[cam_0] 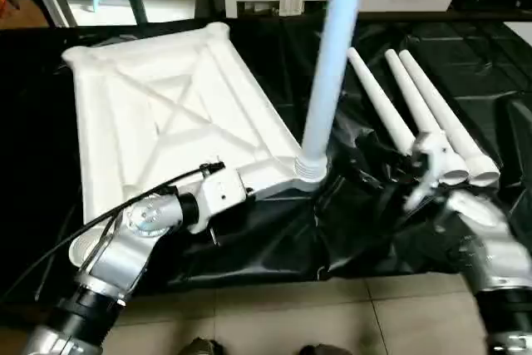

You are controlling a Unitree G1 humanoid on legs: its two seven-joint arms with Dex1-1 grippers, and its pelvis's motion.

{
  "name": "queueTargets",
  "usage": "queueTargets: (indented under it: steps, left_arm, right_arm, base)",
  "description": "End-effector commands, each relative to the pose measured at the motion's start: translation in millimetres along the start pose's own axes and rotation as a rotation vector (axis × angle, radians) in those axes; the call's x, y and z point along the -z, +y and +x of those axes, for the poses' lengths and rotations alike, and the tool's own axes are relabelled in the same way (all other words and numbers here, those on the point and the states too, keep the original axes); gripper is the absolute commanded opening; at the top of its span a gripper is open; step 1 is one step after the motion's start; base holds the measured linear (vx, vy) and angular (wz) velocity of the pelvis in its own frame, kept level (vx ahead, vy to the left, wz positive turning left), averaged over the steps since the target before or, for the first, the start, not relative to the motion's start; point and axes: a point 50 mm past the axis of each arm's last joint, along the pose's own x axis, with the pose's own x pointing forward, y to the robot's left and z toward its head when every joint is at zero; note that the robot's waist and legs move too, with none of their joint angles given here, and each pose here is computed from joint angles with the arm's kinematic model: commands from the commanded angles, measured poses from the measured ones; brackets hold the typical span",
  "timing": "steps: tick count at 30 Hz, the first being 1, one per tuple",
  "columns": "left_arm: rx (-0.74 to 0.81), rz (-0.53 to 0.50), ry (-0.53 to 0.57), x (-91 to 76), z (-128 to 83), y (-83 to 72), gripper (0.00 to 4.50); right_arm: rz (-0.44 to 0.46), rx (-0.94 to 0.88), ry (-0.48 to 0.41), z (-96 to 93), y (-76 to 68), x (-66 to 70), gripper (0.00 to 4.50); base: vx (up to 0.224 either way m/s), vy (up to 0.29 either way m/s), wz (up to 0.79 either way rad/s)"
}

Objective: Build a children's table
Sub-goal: Insert table leg to table base

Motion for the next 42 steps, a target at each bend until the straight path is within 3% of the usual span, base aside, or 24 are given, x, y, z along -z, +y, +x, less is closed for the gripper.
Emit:
queueTargets:
  steps: [1,4,6,14,20,22,25,28,31,32,42]
  left_arm:
    - [0.103,0.006,-0.017,-1.5,10,-19.5,0.0]
    - [0.141,0.022,-0.042,-7.9,14,-25.1,0.0]
    - [0.171,0.034,-0.059,-13.1,17,-29.6,0.0]
    - [0.216,0.049,-0.072,-18.5,21,-35.9,0.0]
    - [0.213,0.053,-0.069,-19.2,21,-36.1,0.0]
    - [0.207,0.053,-0.064,-18.5,21,-35.2,0.0]
    - [0.206,0.052,-0.062,-18.1,21,-35.0,0.0]
    - [0.207,0.052,-0.059,-17.6,20,-35.4,0.0]
    - [0.21,0.052,-0.056,-17.2,20,-35.4,0.0]
    - [0.211,0.052,-0.054,-17.0,20,-35.2,0.0]
    - [0.207,0.047,-0.03,-13.5,21,-35.3,0.0]
  right_arm:
    - [0.003,-0.071,0.002,0.7,2.3,-7.9,4.24]
    - [0.001,-0.144,0.059,0.6,2.4,-9.7,4.39]
    - [-0.059,-0.135,0.09,5.9,-2.8,-11.4,4.39]
    - [-0.099,-0.152,0.115,20.5,-13.8,-17.9,4.39]
    - [-0.083,-0.181,0.141,19.1,-19.0,-17.8,4.39]
    - [-0.072,-0.197,0.148,18.0,-20.2,-17.3,4.05]
    - [-0.063,-0.207,0.153,17.6,-21.6,-17.2,4.0]
    - [-0.05,-0.227,0.164,17.3,-21.5,-15.9,3.62]
    - [-0.036,-0.246,0.172,17.3,-21.6,-14.6,3.54]
    - [-0.03,-0.252,0.174,17.4,-21.5,-14.3,3.24]
    - [-0.002,-0.237,0.153,21.3,-21.1,-10.7,2.59]
  base:
    - [0.0,0.0,0.0]
    - [0.0,0.0,0.0]
    - [0.0,0.0,0.0]
    - [0.0,0.0,0.0]
    - [0.0,0.0,0.0]
    - [0.0,0.0,0.0]
    - [0.0,0.0,0.0]
    - [0.0,0.0,0.0]
    - [0.0,0.0,0.0]
    - [0.0,0.0,0.0]
    - [0.0,0.0,0.0]
